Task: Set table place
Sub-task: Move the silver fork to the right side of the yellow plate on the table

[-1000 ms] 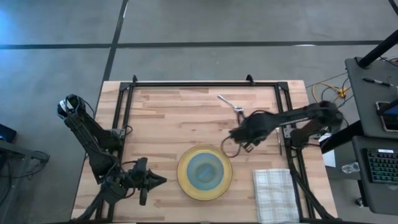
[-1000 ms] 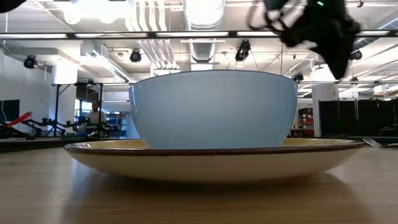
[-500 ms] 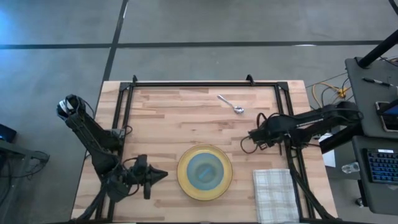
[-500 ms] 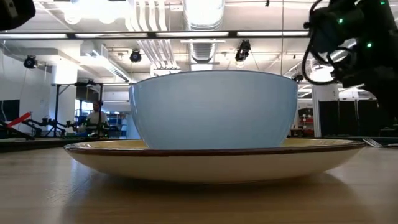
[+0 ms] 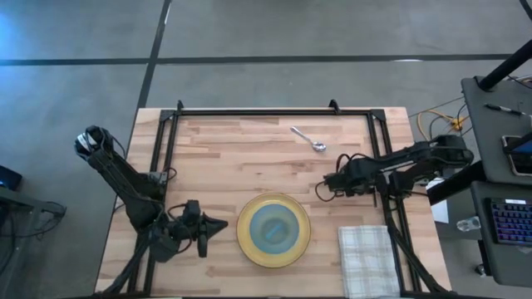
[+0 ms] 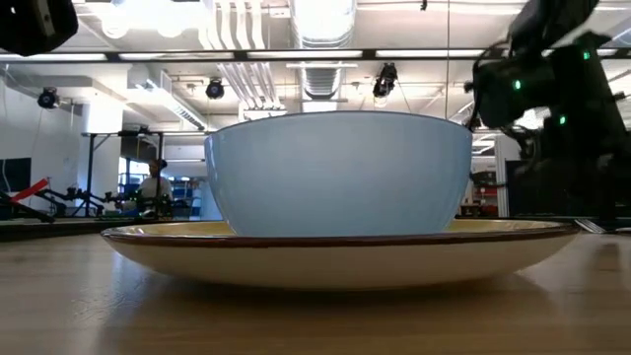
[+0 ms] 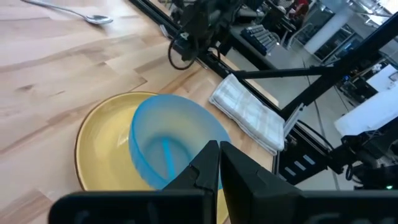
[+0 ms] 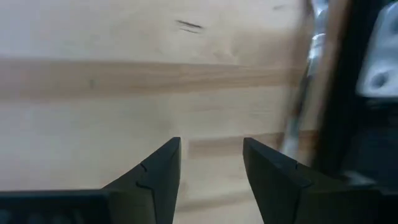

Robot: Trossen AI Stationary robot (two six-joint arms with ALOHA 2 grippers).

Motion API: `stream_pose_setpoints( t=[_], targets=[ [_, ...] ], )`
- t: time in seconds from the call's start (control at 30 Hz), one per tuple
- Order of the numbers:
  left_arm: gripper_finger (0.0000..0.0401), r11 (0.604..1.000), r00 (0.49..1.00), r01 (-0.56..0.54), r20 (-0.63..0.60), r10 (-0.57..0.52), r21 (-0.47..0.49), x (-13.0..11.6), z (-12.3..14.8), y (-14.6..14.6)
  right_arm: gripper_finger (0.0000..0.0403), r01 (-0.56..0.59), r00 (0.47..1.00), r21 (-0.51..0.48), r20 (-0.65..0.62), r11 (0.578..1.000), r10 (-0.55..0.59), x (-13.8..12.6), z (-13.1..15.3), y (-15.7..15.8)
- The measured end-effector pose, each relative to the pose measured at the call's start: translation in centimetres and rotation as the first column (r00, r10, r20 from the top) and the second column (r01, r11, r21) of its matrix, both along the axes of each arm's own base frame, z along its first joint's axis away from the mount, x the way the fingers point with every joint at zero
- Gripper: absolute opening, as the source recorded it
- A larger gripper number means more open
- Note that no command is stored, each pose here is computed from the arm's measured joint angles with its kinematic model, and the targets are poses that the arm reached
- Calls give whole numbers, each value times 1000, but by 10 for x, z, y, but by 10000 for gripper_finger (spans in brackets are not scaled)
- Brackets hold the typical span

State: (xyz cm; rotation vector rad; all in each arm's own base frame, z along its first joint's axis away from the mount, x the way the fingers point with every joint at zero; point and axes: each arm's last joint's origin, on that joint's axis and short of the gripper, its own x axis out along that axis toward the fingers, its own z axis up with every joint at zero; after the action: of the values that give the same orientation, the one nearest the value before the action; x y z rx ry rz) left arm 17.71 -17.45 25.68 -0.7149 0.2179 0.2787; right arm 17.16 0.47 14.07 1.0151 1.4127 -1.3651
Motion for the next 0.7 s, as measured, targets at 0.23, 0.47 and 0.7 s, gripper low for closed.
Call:
stream_pose_setpoints(
  t=[0.23,0.47,0.7],
  targets=[
    [0,1000,1000,-3,7,3,-10,0,3,3,166,312,950,-143,59,939,-306,-9,-8,-2],
    [0,1000,1000,4,-15,-4,4,-2,3,6,166,525,846,-350,113,776,-521,-9,-1,-6],
    [0,1000,1000,5,-26,-5,7,-6,8,13,166,545,823,-406,93,733,-560,-8,-4,-7]
  ],
)
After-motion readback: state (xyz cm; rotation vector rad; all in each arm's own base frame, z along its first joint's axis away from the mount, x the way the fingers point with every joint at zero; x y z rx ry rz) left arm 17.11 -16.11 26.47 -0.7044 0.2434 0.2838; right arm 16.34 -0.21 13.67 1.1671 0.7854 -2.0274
